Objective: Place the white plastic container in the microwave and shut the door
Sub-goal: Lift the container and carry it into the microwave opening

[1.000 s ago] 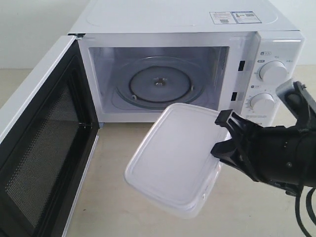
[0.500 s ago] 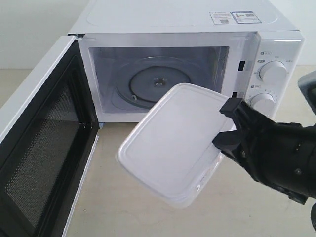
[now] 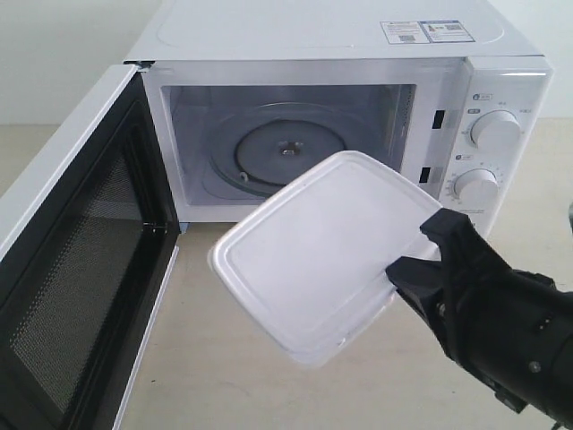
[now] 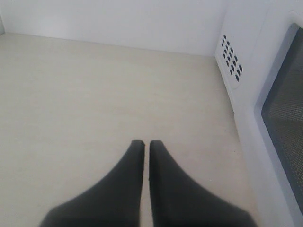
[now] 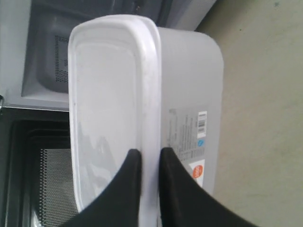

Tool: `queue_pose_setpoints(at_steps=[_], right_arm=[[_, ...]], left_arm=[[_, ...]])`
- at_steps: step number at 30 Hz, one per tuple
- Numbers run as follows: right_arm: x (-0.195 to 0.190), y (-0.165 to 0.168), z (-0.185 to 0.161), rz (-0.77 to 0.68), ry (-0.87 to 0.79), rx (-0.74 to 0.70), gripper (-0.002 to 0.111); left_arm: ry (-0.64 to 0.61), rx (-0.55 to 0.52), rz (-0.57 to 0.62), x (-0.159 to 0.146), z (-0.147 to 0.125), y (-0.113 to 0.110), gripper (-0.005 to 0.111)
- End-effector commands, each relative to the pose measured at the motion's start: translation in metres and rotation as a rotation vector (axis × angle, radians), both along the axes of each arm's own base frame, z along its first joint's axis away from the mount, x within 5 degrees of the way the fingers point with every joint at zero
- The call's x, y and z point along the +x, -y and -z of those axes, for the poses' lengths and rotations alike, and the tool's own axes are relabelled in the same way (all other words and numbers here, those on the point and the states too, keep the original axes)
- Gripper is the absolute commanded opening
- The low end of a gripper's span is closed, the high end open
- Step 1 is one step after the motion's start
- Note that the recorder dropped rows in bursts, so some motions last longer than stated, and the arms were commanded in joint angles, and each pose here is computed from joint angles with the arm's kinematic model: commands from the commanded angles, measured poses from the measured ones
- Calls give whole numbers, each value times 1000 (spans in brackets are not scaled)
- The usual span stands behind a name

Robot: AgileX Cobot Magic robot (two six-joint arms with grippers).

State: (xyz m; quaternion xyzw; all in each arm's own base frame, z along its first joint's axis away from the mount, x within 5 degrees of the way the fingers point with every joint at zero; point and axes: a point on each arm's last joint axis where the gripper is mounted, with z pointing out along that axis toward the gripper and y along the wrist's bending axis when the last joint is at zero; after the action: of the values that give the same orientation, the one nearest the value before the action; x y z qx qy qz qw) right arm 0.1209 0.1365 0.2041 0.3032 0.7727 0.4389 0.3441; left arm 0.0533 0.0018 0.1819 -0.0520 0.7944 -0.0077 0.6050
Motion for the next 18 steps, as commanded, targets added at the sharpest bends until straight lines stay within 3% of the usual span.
queue_pose_setpoints(at_steps=[1, 7, 18], right_arm=[[6, -11, -1, -14, 89, 75, 0], [14, -22, 18, 37, 56, 123, 0], [42, -47, 25, 128, 55, 134, 0]], left_arm=[[4, -6, 3, 0, 1, 0, 4], [4, -6, 3, 0, 1, 0, 4], [4, -6, 3, 0, 1, 0, 4]])
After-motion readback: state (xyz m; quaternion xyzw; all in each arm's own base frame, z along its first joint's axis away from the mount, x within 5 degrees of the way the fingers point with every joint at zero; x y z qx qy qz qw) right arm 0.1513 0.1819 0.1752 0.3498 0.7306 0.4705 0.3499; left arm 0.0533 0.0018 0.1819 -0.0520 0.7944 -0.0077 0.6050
